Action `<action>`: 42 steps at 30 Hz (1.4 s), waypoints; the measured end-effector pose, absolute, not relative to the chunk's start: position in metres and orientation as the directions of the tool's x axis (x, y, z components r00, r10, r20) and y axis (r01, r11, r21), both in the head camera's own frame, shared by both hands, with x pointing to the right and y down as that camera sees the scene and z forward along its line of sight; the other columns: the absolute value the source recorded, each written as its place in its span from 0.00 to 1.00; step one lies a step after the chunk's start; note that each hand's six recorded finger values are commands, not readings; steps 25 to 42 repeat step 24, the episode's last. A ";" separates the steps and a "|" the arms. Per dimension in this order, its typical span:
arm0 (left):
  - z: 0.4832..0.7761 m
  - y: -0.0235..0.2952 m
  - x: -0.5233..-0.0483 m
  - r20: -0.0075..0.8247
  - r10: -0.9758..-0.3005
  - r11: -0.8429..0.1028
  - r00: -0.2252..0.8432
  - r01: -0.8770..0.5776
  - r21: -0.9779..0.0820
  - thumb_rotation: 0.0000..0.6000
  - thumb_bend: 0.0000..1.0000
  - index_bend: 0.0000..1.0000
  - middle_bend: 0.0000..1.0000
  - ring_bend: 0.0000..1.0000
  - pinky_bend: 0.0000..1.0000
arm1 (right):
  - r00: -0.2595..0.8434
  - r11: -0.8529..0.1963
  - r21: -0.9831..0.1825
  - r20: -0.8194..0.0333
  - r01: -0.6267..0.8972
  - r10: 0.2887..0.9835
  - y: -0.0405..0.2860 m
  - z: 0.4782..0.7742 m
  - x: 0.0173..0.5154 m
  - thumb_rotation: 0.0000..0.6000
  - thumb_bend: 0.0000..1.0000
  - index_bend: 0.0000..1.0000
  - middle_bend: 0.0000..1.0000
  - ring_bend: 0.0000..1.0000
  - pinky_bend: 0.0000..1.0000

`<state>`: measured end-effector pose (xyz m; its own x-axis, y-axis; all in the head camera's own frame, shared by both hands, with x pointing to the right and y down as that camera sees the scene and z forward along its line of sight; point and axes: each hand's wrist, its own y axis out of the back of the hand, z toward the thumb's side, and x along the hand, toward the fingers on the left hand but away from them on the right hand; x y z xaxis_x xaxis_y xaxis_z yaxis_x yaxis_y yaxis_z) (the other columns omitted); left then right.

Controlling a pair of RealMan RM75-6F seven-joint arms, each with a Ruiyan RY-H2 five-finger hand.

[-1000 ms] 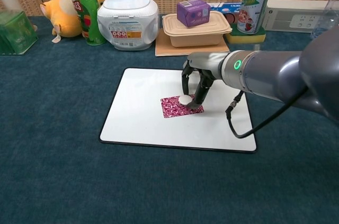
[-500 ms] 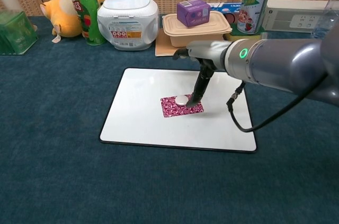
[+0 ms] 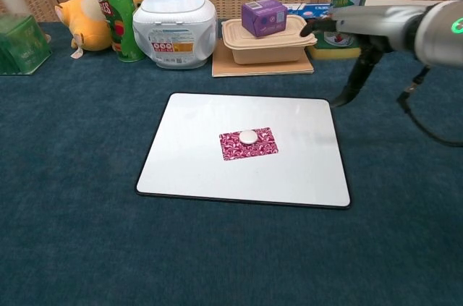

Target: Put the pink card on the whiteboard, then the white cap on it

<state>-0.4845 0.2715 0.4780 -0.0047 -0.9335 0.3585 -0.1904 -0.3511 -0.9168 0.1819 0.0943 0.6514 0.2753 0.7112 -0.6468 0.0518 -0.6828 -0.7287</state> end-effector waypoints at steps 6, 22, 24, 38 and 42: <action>0.480 0.269 -0.487 0.362 -0.932 -0.352 -0.024 -0.177 -0.919 1.00 0.11 0.00 0.00 0.00 0.00 | 0.311 -0.574 -0.818 -0.536 0.035 0.785 0.101 0.630 0.231 0.97 0.00 0.03 0.00 0.00 0.00; 0.476 0.271 -0.485 0.346 -0.938 -0.338 -0.013 -0.180 -0.924 1.00 0.11 0.00 0.00 0.00 0.00 | 0.252 -0.353 -0.930 -0.367 -0.099 0.895 0.167 0.572 0.382 0.90 0.00 0.08 0.00 0.00 0.00; 0.476 0.272 -0.485 0.344 -0.939 -0.336 -0.012 -0.182 -0.924 1.00 0.11 0.00 0.00 0.00 0.00 | 0.246 -0.357 -0.928 -0.372 -0.104 0.895 0.170 0.571 0.384 0.90 0.00 0.08 0.00 0.00 0.00; 0.476 0.272 -0.485 0.344 -0.939 -0.336 -0.012 -0.182 -0.924 1.00 0.11 0.00 0.00 0.00 0.00 | 0.246 -0.357 -0.928 -0.372 -0.104 0.895 0.170 0.571 0.384 0.90 0.00 0.08 0.00 0.00 0.00; 0.476 0.272 -0.485 0.344 -0.939 -0.336 -0.012 -0.182 -0.924 1.00 0.11 0.00 0.00 0.00 0.00 | 0.246 -0.357 -0.928 -0.372 -0.104 0.895 0.170 0.571 0.384 0.90 0.00 0.08 0.00 0.00 0.00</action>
